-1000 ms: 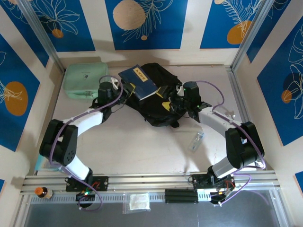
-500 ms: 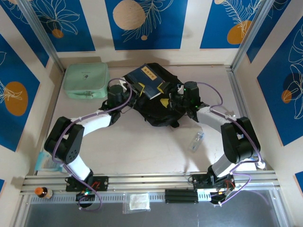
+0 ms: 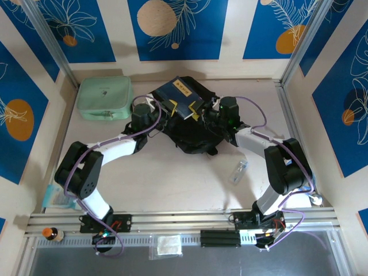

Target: Pack books, pencil case, and school supplies into a backpack

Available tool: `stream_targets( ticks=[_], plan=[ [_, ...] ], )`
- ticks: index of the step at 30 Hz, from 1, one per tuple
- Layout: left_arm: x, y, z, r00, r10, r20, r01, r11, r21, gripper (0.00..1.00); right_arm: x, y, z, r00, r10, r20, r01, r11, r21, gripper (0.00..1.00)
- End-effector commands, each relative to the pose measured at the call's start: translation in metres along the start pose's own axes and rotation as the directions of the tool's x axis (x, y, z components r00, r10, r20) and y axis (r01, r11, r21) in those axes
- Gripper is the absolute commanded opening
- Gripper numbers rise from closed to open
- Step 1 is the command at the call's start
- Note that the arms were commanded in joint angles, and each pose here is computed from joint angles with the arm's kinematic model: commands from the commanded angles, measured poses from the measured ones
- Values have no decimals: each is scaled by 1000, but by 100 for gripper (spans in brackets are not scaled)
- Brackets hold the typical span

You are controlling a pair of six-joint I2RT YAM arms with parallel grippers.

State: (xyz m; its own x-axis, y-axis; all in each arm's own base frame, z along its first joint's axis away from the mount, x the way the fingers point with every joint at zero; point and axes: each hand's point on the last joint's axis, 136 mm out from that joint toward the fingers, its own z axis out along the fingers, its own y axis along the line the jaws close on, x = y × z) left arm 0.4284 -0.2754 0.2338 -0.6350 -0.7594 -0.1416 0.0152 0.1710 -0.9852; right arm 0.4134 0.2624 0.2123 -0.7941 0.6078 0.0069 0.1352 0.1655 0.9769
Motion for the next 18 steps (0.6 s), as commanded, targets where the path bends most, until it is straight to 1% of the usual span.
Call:
stream_targets(
  ticks=[1, 3, 4, 5, 6, 8, 10, 12, 13, 16, 18],
  plan=[
    [-5, -25, 1, 1000, 21, 17, -22, 997, 71, 6, -5, 18, -6, 998, -58, 36, 59, 997, -44, 20],
    [-4, -25, 1, 999, 37, 10, -38, 997, 61, 17, -7, 22, -12, 995, -86, 58, 89, 995, -43, 12],
    [-3, -23, 0, 999, 51, 5, -51, 998, 48, 24, -8, 25, -15, 992, -106, 67, 108, 993, -39, 9],
    [-3, -19, -1, 997, 71, 1, -71, 997, 28, 31, -10, 27, -19, 989, -127, 74, 129, 991, -32, 6],
    [-3, -16, -2, 996, 93, -2, -93, 996, 6, 35, -11, 29, -22, 986, -145, 78, 147, 989, -23, 4],
    [-1, -4, -8, 983, 182, -21, -184, 980, -76, 45, -16, 30, -33, 976, -189, 105, 189, 982, 7, 0],
    [1, 10, -16, 956, 285, -66, -292, 940, -177, 55, -22, 28, -46, 965, -227, 129, 223, 974, 47, 0],
    [5, 21, -23, 909, 393, -140, -416, 875, -249, 62, -29, 24, -60, 953, -262, 154, 248, 963, 102, 0],
    [9, 25, -27, 881, 438, -178, -472, 841, -266, 66, -33, 24, -69, 944, -282, 169, 262, 956, 128, 0],
    [27, 27, -28, 780, 549, -302, -617, 754, -224, 75, -45, 18, -95, 922, -326, 208, 285, 936, 207, 0],
    [43, 24, -25, 699, 602, -386, -693, 704, -158, 76, -53, 12, -112, 911, -340, 234, 278, 924, 260, 0]
  ],
)
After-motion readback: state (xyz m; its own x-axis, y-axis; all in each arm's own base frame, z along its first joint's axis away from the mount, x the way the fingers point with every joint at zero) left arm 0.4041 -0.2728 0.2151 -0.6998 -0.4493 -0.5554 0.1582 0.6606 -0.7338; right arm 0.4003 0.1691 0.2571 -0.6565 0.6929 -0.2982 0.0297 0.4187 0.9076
